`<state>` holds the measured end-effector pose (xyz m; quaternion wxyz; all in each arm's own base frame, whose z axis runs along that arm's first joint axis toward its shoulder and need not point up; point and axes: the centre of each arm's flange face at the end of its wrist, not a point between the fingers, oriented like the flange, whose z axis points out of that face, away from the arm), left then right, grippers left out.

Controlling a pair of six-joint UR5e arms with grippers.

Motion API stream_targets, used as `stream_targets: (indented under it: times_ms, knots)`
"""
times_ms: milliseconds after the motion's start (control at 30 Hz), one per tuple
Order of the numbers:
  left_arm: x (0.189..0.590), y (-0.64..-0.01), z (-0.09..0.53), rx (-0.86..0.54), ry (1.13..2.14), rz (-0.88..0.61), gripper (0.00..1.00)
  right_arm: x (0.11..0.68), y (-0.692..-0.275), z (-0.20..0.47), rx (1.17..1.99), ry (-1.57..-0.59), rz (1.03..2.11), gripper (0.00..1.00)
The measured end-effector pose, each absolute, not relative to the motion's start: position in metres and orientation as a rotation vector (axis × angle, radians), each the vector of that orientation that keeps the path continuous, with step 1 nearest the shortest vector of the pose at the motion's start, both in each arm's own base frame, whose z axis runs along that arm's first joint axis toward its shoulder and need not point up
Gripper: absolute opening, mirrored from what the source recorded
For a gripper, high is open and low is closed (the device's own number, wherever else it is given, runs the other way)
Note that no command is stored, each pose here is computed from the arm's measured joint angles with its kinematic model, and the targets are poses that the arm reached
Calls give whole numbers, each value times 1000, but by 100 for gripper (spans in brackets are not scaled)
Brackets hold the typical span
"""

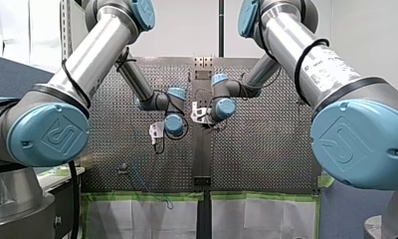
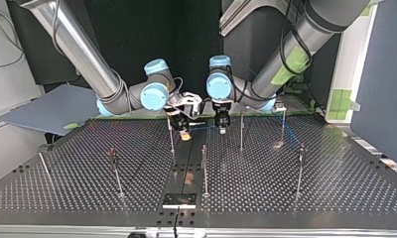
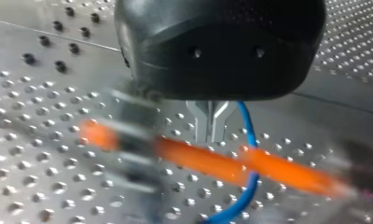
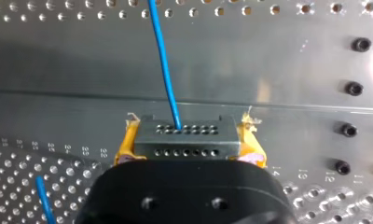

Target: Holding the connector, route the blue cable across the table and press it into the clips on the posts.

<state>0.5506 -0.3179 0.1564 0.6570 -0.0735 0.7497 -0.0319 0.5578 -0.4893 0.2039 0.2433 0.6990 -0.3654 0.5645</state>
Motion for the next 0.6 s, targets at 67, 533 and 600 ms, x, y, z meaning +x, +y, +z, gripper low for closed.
stream_targets:
  times_ms: [67, 533, 600]
  knots:
    - [549, -317, 164, -174, 1694, -67, 0, 556, -488, 209, 1915, -1000, 1537, 0]
    - [520, -310, 208, -182, 1668, -72, 0, 539, -478, 267, 1904, -1002, 1532, 0]
    - [514, -311, 214, -178, 1661, -78, 0, 538, -477, 269, 1903, -1002, 1533, 0]
